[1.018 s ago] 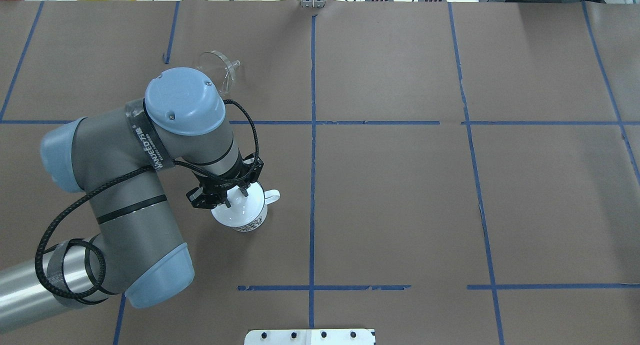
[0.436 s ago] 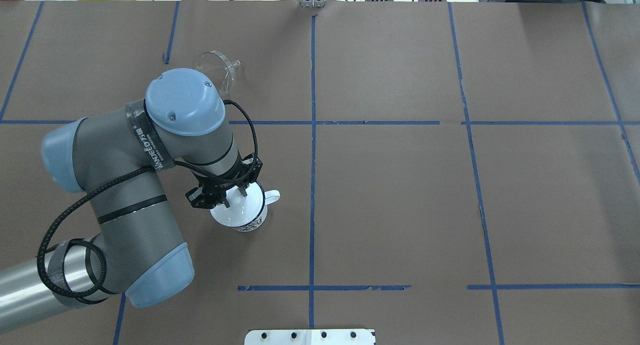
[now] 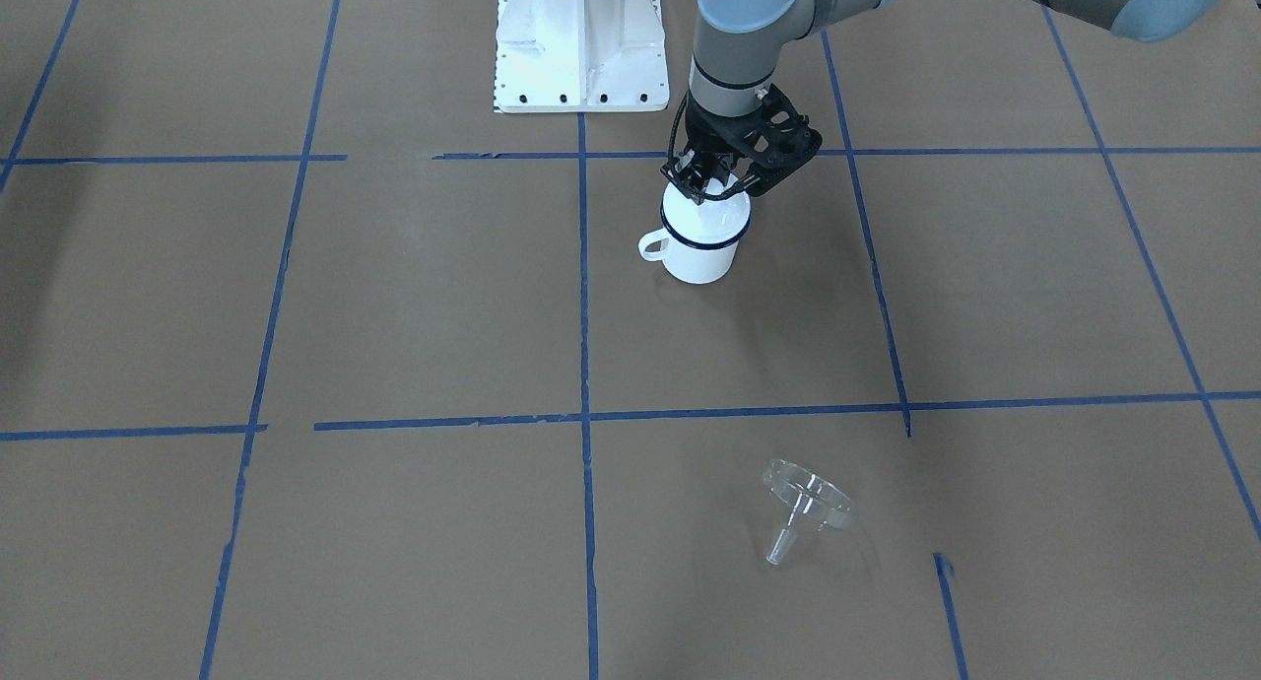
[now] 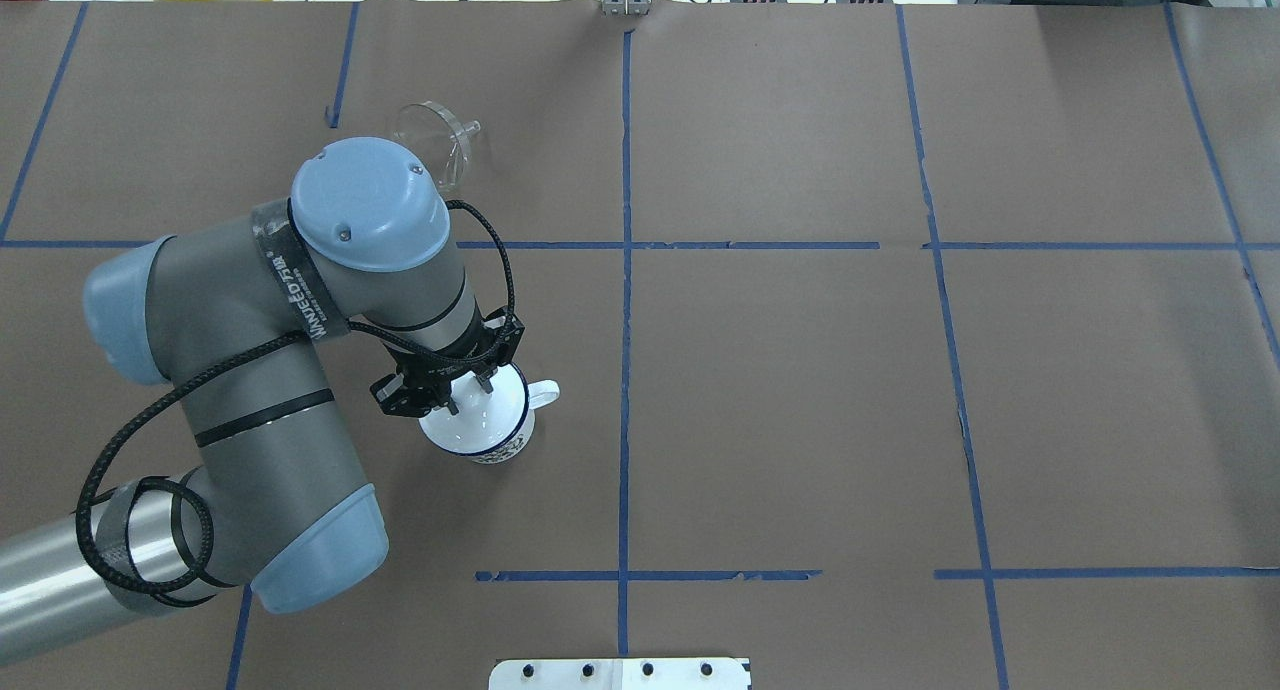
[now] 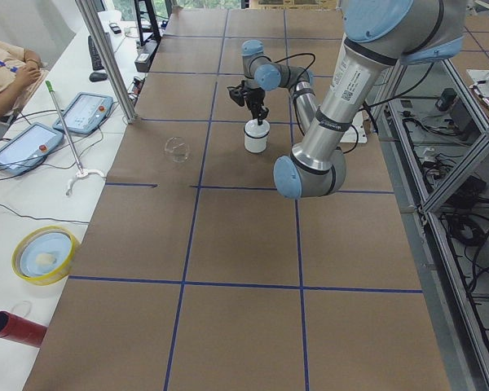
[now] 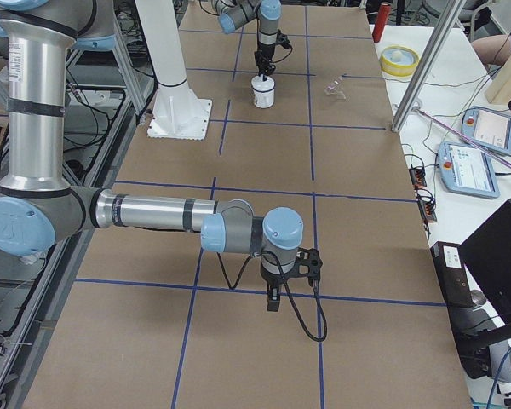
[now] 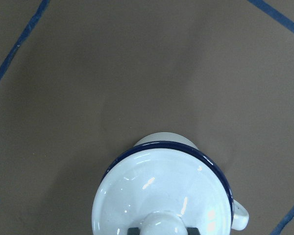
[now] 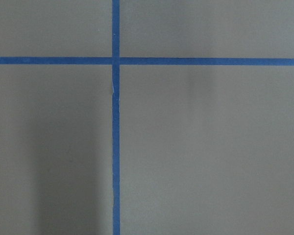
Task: Remove funnel from cup
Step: 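Lower the white funnel into the mug and open the left gripper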
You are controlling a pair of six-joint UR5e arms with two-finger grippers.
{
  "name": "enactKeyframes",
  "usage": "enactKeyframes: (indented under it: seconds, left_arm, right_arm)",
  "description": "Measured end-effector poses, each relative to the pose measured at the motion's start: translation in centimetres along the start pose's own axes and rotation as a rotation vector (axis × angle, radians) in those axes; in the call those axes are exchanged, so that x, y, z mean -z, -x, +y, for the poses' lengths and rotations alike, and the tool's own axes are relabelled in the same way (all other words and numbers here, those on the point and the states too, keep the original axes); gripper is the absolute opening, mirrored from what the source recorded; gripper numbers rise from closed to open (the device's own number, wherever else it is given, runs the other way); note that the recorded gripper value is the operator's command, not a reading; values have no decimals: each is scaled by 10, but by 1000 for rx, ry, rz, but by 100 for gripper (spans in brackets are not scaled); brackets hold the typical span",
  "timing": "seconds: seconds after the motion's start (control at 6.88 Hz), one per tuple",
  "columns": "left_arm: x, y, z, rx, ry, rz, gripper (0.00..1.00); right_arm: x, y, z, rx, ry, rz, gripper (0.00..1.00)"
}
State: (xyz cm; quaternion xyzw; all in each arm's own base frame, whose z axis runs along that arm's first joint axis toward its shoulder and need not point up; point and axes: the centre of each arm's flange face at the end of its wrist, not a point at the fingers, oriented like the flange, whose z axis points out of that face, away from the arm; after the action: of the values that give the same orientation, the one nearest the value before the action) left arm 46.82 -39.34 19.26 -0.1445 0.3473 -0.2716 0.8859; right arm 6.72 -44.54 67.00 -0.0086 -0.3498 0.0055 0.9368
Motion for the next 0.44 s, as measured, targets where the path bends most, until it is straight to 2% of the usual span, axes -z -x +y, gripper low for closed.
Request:
enactKeyframes:
  seconds: [0.15,0.44]
  left_arm:
    - [-1,1,-1,-1,-1,-2,87]
    - [1,1,-2,-3,-4,2,88]
  right_arm:
    - [0,0,0,0,0,0,100]
    - [0,0,0,0,0,0,100]
